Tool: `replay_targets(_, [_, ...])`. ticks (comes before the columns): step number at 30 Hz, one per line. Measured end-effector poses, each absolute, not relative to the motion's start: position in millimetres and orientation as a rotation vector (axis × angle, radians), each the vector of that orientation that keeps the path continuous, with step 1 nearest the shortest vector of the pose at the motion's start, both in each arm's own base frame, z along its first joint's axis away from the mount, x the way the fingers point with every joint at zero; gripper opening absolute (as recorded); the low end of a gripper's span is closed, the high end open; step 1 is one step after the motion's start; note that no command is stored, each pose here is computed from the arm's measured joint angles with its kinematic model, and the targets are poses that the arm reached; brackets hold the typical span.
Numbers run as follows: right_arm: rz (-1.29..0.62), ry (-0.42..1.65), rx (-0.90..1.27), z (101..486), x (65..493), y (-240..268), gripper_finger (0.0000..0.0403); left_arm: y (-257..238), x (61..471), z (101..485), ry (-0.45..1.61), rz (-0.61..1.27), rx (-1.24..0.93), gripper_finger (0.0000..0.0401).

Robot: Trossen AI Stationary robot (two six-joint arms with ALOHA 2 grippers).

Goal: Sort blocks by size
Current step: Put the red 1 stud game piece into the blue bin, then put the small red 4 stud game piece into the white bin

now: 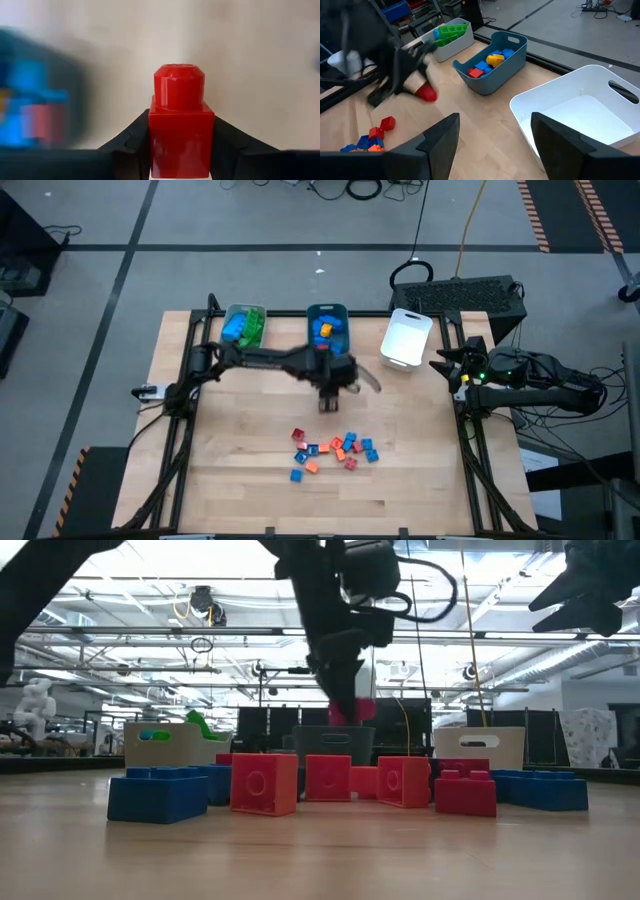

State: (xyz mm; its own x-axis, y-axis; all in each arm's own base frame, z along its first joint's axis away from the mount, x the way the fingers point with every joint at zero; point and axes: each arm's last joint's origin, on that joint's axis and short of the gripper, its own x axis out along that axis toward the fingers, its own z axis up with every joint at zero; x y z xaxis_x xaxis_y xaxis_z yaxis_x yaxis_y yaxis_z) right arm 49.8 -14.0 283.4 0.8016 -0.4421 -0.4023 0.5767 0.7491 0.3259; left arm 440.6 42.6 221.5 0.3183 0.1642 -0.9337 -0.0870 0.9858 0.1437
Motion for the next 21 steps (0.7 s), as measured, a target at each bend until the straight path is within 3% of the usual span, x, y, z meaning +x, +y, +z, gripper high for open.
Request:
replay_targets(7, [-0.567, 0.311, 0.456, 283, 50, -14, 0.0238, 108, 440, 259, 1.118, 0.386, -0.012, 0.0134])
replay_targets(13, [-0.566, 0.311, 0.456, 283, 50, -14, 0.0238, 161, 425, 257, 1.095, 0.529, -0.095, 0.0134])
replay_targets(15, [-0.565, 0.313, 0.450, 283, 50, -14, 0.0238, 172, 420, 255, 1.100, 0.571, -0.124, 0.0158])
replay_targets(21, [-0.558, 0.324, 0.409, 283, 50, -14, 0.0238, 183, 414, 255, 1.109, 0.633, -0.130, 0.0281])
